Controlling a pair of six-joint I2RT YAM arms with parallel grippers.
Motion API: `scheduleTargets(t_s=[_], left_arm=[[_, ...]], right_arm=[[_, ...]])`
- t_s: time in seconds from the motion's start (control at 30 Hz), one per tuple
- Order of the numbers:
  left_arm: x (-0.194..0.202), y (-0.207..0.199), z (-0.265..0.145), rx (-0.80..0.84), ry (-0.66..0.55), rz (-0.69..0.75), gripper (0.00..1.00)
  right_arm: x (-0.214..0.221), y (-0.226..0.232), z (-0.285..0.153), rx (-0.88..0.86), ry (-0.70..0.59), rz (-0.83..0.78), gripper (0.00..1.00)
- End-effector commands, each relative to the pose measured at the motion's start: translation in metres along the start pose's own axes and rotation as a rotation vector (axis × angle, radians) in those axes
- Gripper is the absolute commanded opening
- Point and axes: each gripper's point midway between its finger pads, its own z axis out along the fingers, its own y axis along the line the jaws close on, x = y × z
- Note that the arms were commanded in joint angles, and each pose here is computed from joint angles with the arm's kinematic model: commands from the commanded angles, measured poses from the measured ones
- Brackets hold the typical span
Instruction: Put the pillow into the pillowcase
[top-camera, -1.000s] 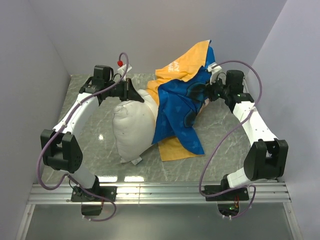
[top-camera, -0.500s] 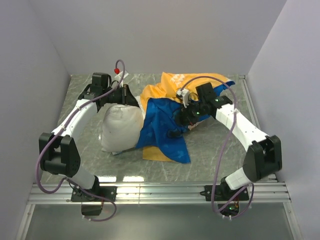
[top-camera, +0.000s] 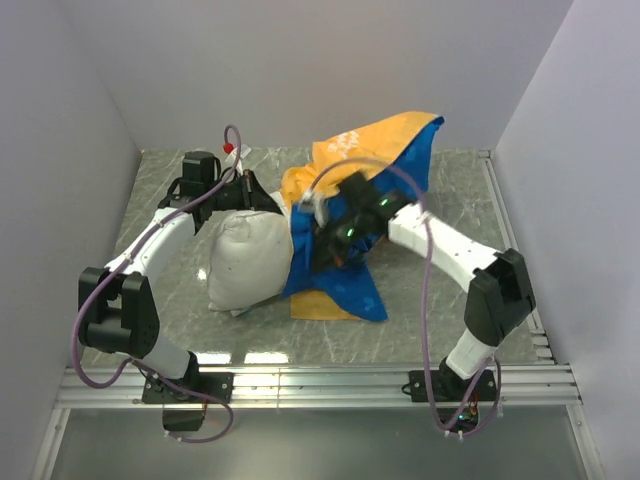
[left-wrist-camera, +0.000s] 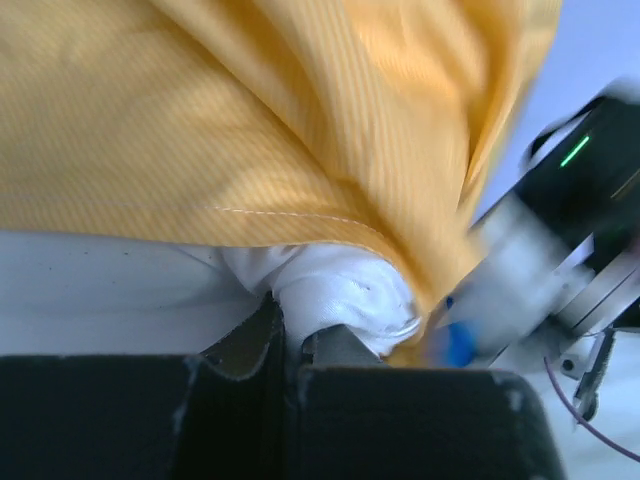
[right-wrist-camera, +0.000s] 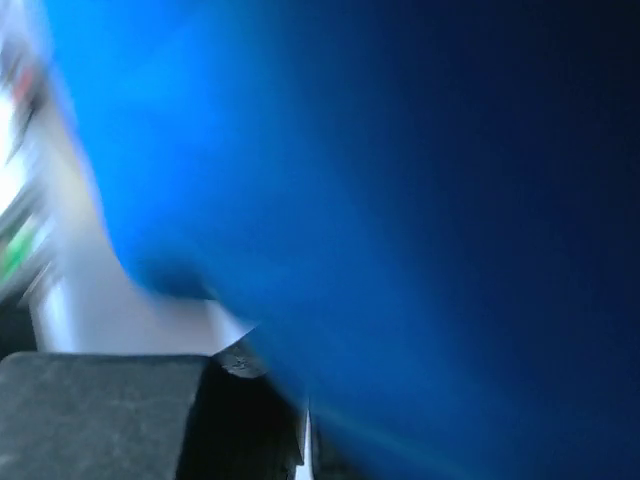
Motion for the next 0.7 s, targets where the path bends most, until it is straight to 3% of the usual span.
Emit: scheduleTargets(t_s=[0.0,0.23,0.33,0.37,0.43,0.47,0.57,0.6,0.67], left_arm=[[-0.009,-0.010,0.000,0.036,-0.051,-0.049,0.01],[-0.005,-0.012,-0.002,0.046,-0.051,-0.057,0.00],[-0.006,-0.012,-0.005,0.045,-0.052,-0.050,0.00],[-0.006,-0.012,-0.007,0.046,-0.054,-0.049,0.00],[-0.010,-0.009,-0.012,0.047,-0.066,-0.061,0.01],[-0.010,-0.008,-0.013,0.050,-0.063,-0.067,0.01],[-0.014,-0.007,-0.016,0.052,-0.072,-0.065,0.01],[-0.015,-0.008,-0.017,0.057,-0.073,-0.062,0.00],[-0.019,-0.008,-0.016,0.059,-0.078,-0.058,0.00]], right_arm=[[0.054,0.050,0.022,-0.167,0.135,0.076,0.00],[0.007,0.016,-0.013,-0.018,0.045,0.015,0.00],[-0.008,0.011,-0.045,0.098,-0.028,-0.041,0.18],[-0.016,-0.002,-0.058,0.189,-0.077,-0.050,0.36],[-0.022,-0.011,-0.099,0.303,-0.189,-0.062,0.49],[-0.030,-0.024,-0.117,0.413,-0.246,-0.091,0.64],[-0.025,-0.042,-0.153,0.662,-0.344,-0.199,0.72],[-0.007,-0.060,-0.164,0.797,-0.336,-0.188,0.74],[0.000,-0.076,-0.169,0.887,-0.336,-0.210,0.75]])
